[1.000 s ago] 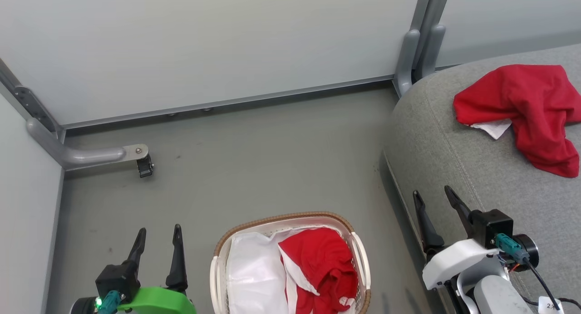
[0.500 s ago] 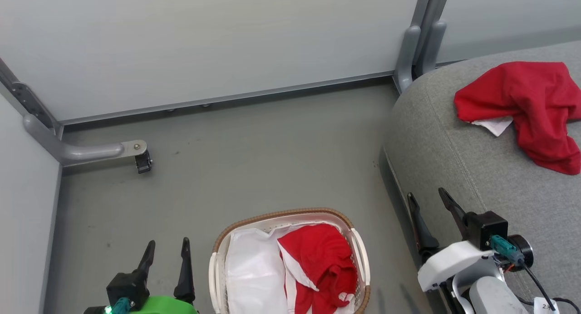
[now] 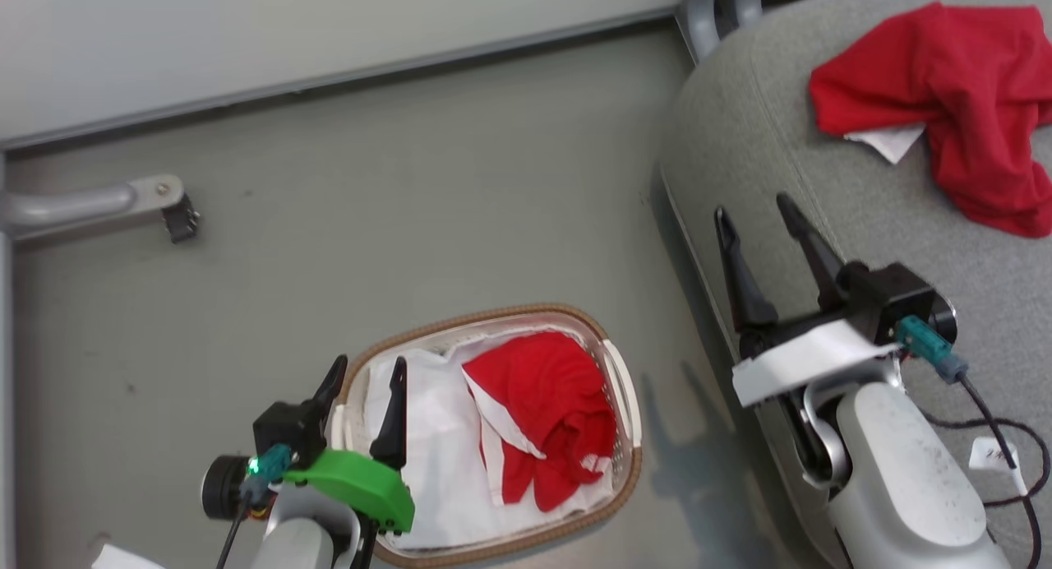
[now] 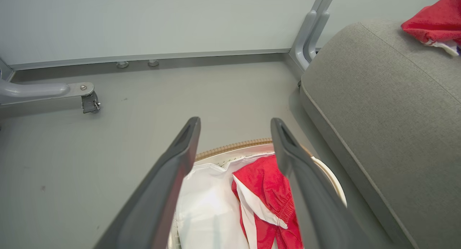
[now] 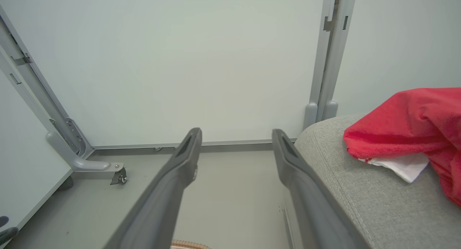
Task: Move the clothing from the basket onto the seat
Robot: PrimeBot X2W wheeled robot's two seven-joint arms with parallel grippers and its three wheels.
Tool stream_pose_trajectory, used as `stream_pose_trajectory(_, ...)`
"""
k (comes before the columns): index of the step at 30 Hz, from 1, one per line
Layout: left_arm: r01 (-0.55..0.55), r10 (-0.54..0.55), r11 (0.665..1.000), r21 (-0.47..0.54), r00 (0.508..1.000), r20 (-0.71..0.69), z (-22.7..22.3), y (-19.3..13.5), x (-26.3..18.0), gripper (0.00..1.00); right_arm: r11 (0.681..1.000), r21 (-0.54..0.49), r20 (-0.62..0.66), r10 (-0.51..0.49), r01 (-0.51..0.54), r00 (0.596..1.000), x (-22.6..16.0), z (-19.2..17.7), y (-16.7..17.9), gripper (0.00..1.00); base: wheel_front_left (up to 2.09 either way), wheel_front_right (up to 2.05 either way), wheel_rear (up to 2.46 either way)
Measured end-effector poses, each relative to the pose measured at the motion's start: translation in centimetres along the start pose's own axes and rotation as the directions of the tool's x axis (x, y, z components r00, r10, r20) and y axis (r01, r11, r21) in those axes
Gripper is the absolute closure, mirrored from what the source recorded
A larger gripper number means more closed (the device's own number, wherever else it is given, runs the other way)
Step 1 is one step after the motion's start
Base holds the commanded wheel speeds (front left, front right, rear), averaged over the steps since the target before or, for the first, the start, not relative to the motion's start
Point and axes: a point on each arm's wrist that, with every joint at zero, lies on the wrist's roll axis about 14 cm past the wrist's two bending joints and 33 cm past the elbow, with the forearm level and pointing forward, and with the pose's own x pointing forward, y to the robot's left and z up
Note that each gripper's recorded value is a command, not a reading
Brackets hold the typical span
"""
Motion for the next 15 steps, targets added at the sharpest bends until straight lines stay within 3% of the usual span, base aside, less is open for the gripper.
stream_pose_trajectory(15,0.127,-0.140,0.990,-0.066,0.954,-0.266,-9.1,-2.6,7.3,0.00,0.999,0.030,0.048,-0.027,0.025,0.998,4.2,-0.8,-2.8,0.00,0.00,0.00,0.00)
